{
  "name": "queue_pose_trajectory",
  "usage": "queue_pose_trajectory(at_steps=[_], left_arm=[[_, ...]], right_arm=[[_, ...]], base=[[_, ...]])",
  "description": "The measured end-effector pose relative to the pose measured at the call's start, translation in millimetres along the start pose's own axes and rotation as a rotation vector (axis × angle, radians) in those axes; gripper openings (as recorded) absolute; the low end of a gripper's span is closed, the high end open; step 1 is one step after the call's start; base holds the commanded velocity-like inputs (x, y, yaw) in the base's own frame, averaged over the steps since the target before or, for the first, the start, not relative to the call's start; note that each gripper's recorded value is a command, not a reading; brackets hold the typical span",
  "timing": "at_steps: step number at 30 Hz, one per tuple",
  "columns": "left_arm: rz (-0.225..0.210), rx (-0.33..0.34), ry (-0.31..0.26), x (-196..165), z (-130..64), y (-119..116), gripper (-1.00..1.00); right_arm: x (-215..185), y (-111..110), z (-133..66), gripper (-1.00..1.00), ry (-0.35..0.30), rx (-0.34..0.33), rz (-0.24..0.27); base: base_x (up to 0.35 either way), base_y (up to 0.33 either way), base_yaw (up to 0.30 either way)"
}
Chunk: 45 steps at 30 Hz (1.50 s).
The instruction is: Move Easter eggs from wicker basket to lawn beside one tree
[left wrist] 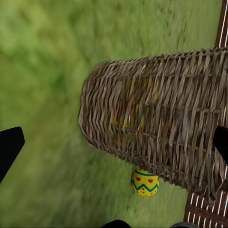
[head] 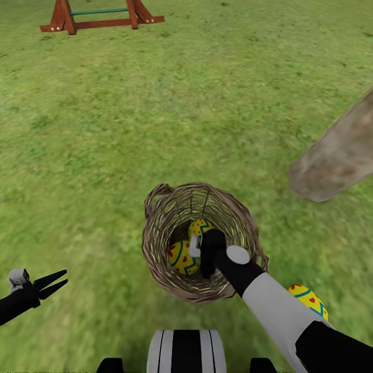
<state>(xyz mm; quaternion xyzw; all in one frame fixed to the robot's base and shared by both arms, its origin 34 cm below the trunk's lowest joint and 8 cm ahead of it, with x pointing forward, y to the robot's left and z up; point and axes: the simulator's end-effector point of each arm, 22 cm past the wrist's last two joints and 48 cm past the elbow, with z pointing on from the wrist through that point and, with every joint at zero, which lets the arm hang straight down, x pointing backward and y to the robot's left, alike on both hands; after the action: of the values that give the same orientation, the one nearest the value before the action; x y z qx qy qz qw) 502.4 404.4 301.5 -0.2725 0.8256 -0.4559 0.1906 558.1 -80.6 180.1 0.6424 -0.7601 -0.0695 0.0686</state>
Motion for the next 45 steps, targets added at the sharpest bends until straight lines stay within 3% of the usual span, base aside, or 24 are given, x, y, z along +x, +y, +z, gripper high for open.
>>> queue_pose_trajectory(at_steps=[3,9,12,18,45], left_arm=[[-0.005,-0.001,0.003,2,1.5,2,1.00],[-0.012,-0.006,0.009,5,3.2,6,1.00],[-0.016,-0.009,0.012,6,3.8,8,1.00],[-0.021,-0.014,0.018,8,5.2,11,1.00],[-0.044,-0.035,0.034,16,9.2,27,1.00]], right_arm=[[2,0,-2.2,1.00,0.013,-0.004,-0.010],[-10,-11,-12.2,1.00,-0.022,0.026,-0.015],[-23,-38,-37.5,1.00,-0.060,0.099,0.010],[-32,-71,-60.2,1.00,-0.079,0.154,0.020],[-54,-45,-28.3,1.00,-0.082,0.067,0.011]], base=[[0.000,0.000,0.000],[0.000,0.000,0.000],[0.000,0.000,0.000],[0.000,0.000,0.000],[0.000,0.000,0.000]])
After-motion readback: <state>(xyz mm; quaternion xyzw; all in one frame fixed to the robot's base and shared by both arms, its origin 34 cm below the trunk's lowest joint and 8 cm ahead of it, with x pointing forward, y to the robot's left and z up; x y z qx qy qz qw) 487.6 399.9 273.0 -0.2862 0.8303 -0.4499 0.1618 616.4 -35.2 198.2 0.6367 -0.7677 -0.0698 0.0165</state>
